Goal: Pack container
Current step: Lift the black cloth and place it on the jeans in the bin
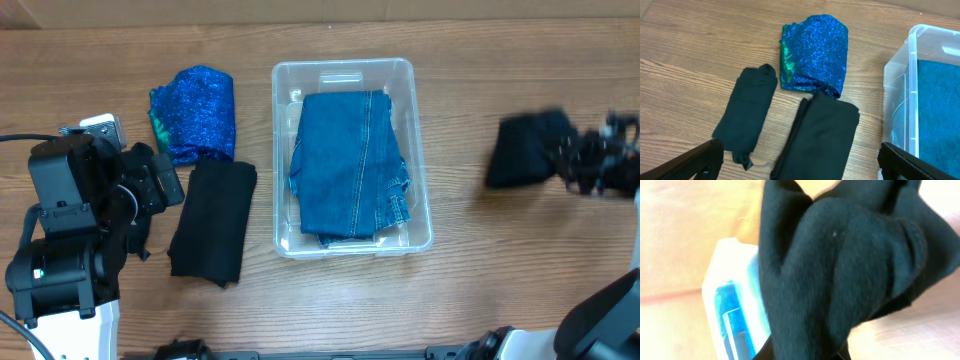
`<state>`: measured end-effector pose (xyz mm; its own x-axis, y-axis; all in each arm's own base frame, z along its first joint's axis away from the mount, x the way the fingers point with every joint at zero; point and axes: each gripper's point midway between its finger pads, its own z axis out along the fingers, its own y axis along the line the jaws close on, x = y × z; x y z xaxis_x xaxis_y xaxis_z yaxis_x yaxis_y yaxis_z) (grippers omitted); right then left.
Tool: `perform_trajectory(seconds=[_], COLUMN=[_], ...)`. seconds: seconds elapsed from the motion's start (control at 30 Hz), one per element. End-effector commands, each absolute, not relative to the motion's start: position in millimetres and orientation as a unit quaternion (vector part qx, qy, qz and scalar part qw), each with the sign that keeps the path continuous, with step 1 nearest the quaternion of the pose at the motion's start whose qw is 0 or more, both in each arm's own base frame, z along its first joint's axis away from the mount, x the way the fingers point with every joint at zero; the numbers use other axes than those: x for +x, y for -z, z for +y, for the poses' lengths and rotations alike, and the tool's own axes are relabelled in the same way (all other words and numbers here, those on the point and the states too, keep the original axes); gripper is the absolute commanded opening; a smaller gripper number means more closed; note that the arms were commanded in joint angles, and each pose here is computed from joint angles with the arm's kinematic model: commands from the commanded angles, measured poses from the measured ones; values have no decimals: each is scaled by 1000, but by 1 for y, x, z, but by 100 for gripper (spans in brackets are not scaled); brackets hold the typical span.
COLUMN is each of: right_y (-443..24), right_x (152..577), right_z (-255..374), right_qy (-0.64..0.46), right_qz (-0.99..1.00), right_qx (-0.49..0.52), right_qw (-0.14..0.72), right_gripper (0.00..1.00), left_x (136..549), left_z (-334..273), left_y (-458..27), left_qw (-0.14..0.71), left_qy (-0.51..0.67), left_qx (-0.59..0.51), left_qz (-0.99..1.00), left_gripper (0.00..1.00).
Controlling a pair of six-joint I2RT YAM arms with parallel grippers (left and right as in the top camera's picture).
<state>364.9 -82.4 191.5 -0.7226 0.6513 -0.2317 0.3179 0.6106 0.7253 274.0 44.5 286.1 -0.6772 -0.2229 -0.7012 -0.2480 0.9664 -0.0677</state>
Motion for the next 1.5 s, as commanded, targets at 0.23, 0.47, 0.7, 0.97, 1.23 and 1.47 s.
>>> perform_trajectory(seconds=[0.23,0.47,0.7,0.97,1.23,1.47], right_y=[-344,-311,-261,-211,-184,-154], right_x=[399,409,440,454,453,459], right_z=[102,189,229,261,275,276], right_qy=[-387,-394,-418,-431,-429,-420], right_qz=[852,863,870,878,886,895], right_qx=[-32,-78,-48,-27,-23,-1], right_qw=[352,306,256,206,177,154], right_gripper=[4,4,4,4,4,4], left_x=[276,276,275,275,275,275], left_z=[46,46,46,46,46,46], left_y=[-295,-295,-295,-295,-295,-294], left_qw=[392,392,391,390,390,390], left_qy=[-22,-22,-22,-22,-22,-22], left_qx=[-122,-122,-122,-122,-122,-122], left_qz=[912,912,912,912,912,912], left_gripper=[100,100,100,100,100,100])
